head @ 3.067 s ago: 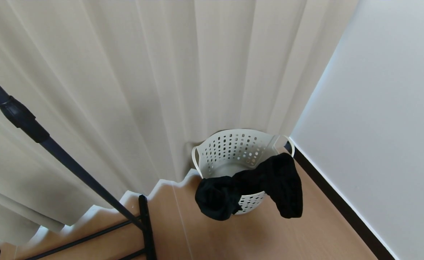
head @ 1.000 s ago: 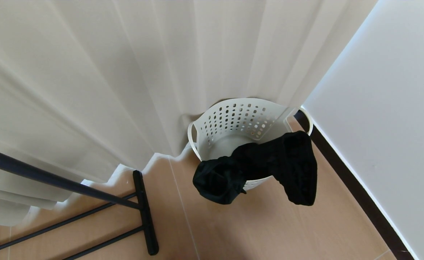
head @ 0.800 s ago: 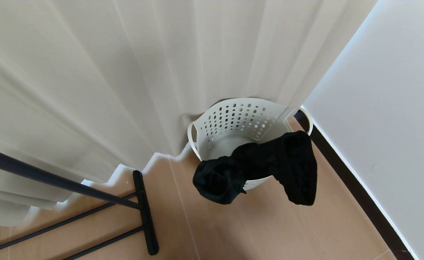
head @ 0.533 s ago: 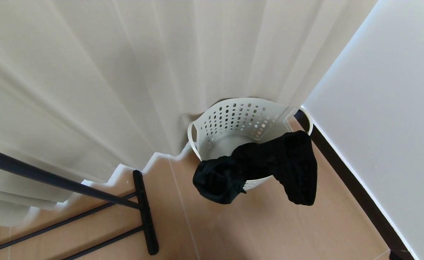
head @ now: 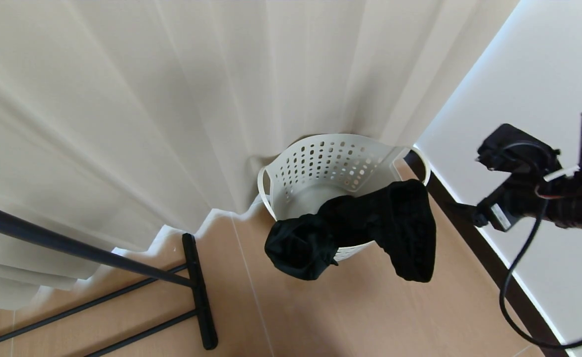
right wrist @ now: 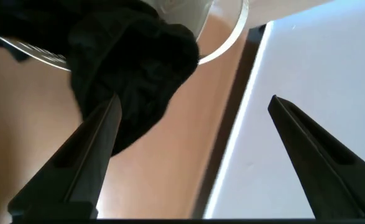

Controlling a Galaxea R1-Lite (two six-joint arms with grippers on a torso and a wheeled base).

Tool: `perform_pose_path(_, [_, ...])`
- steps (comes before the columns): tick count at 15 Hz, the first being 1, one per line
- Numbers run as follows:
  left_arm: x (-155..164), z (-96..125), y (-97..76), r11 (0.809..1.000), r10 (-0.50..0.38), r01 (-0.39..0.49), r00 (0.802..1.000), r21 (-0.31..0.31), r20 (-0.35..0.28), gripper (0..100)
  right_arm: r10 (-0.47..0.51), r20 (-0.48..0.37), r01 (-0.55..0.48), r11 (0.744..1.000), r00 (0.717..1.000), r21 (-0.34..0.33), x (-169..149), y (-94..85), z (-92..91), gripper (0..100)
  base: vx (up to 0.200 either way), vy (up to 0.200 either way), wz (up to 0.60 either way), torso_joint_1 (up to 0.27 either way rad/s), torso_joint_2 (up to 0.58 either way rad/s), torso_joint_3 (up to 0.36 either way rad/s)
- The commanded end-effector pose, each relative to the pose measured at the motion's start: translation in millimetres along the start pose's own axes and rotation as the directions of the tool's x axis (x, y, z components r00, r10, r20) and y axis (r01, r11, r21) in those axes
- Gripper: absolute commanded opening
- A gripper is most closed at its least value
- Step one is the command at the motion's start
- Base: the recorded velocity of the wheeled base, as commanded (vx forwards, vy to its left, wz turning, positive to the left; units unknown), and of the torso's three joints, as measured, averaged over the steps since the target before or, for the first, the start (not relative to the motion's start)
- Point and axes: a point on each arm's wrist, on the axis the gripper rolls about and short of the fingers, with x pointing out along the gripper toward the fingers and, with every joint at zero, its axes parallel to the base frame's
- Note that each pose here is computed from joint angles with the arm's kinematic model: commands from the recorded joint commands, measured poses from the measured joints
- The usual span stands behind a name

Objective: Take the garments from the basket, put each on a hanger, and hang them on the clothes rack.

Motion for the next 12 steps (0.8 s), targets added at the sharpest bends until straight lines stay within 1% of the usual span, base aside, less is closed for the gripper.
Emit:
perform_pose_path(1, [-0.1, 0.0, 0.0, 1.0, 0.0, 0.0, 1.0, 0.0, 0.0, 100, 0.007, -0.157, -0.04, 0.977, 0.988, -0.211, 78.0, -7.3, 10.0, 100, 0.0, 0.0, 0.0, 0.0, 0.0, 0.0])
perform_pose_path(2, [-0.1, 0.0, 0.0, 1.0, 0.0, 0.0, 1.0, 0.0, 0.0, 100, -0.065, -0.207, 0.007, 0.963, 0.976, -0.269, 95.6, -12.4, 9.4, 100, 0.0, 0.0, 0.0, 0.0, 0.0, 0.0])
perform_pose_path(3, [-0.1, -0.2, 0.0, 1.0, 0.0, 0.0, 1.0, 0.0, -0.001, 100, -0.101, -0.232, 0.033, 0.959, 0.967, -0.283, 109.9, -13.9, 11.2, 100, 0.0, 0.0, 0.0, 0.0, 0.0, 0.0])
perform_pose_path(6, [-0.1, 0.0, 0.0, 1.0, 0.0, 0.0, 1.0, 0.0, 0.0, 100, -0.104, -0.249, 0.029, 0.957, 0.963, -0.289, 137.8, -11.7, 9.8, 100, 0.0, 0.0, 0.0, 0.0, 0.0, 0.0])
perform_pose_path(8, [-0.1, -0.2, 0.0, 1.0, 0.0, 0.0, 1.0, 0.0, -0.001, 100, -0.112, -0.238, 0.041, 0.957, 0.965, -0.286, 145.6, -13.1, 13.6, 100, 0.0, 0.0, 0.0, 0.0, 0.0, 0.0])
perform_pose_path(12, [-0.1, 0.0, 0.0, 1.0, 0.0, 0.0, 1.0, 0.0, 0.0, 100, -0.104, -0.242, 0.033, 0.959, 0.965, -0.28, 153.0, -10.7, 11.0, 100, 0.0, 0.0, 0.0, 0.0, 0.0, 0.0])
